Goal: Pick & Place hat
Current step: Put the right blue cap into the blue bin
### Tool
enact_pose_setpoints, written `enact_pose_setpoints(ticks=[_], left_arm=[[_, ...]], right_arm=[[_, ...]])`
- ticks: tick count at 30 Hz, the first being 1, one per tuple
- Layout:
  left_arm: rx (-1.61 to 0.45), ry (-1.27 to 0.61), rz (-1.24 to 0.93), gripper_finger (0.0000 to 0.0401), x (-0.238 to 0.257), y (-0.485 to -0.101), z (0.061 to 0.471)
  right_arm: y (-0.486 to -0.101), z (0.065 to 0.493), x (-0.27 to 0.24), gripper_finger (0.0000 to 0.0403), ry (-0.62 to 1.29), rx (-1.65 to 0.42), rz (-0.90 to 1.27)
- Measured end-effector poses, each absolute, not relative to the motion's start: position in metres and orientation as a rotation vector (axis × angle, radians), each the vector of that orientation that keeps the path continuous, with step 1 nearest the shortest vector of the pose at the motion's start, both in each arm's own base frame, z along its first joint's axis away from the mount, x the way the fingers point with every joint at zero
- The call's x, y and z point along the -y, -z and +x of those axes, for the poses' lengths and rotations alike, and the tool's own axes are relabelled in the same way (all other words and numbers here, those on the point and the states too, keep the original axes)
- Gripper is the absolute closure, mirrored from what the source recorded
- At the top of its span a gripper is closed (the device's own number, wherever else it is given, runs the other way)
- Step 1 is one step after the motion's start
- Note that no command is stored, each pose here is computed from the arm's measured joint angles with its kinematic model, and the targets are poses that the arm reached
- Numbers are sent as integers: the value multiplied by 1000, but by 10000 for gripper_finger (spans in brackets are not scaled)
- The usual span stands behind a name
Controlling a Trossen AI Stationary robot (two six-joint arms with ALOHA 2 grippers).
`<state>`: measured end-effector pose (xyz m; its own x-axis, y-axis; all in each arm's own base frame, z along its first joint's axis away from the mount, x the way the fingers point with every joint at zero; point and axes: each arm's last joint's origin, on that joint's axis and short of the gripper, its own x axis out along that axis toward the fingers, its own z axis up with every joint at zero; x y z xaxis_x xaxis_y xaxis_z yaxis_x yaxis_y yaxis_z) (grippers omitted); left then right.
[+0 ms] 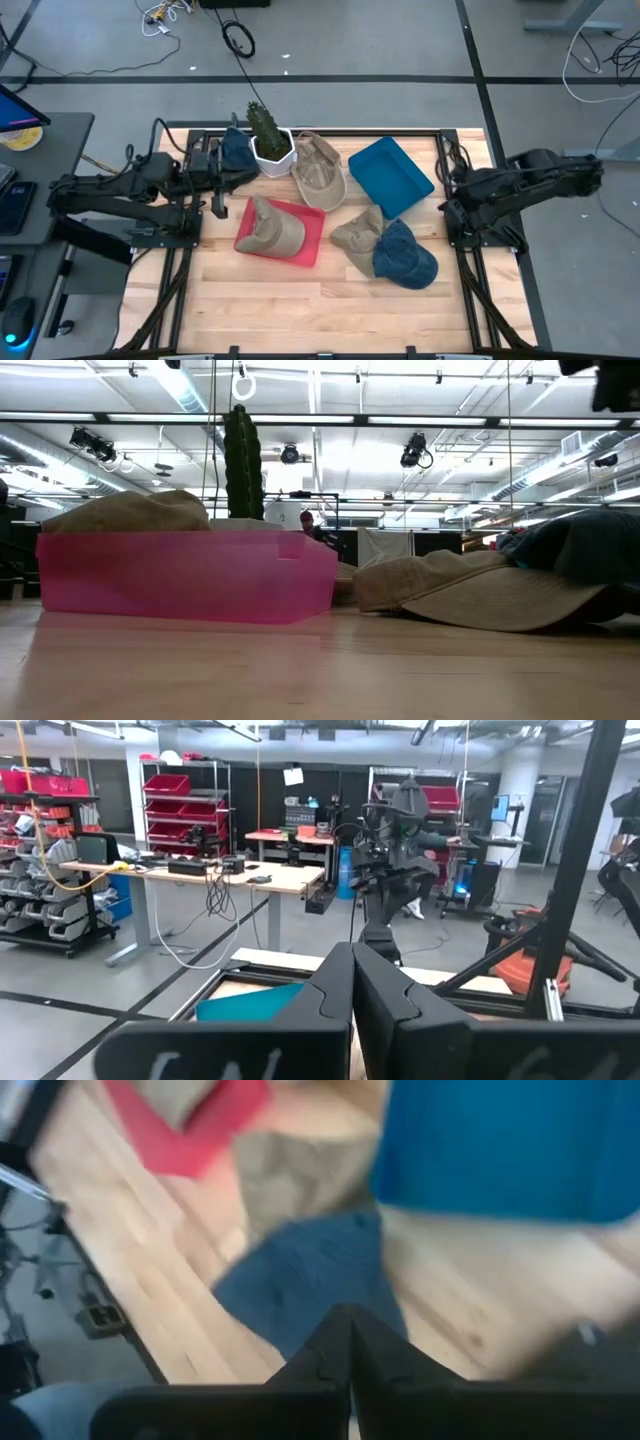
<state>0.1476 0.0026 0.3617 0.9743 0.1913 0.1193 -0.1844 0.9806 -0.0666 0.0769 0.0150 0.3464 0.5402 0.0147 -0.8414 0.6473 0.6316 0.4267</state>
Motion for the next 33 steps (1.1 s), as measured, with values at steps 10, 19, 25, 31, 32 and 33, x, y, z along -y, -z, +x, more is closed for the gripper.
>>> enact_pose_setpoints(ticks=[10,19,25,31,32,33], left_arm=[[118,-190,-54,396,-3,-361,150],[122,-188,-86,396,-3,-361,150],[122,-187,-94,396,-3,-361,150],[127,-185,-138,396,-3,-361,150],[127,-185,-140,396,-3,-361,150],[127,-185,-141,396,-3,-361,150]], right_arm=[[-301,84,-22,319,534,-1135,929],[-234,117,-32,157,410,-1069,985],[-196,119,-31,97,495,-1036,1067],[-175,125,-33,85,446,-965,1141],[-173,126,-34,87,442,-960,1145],[-172,126,-34,89,439,-960,1147]])
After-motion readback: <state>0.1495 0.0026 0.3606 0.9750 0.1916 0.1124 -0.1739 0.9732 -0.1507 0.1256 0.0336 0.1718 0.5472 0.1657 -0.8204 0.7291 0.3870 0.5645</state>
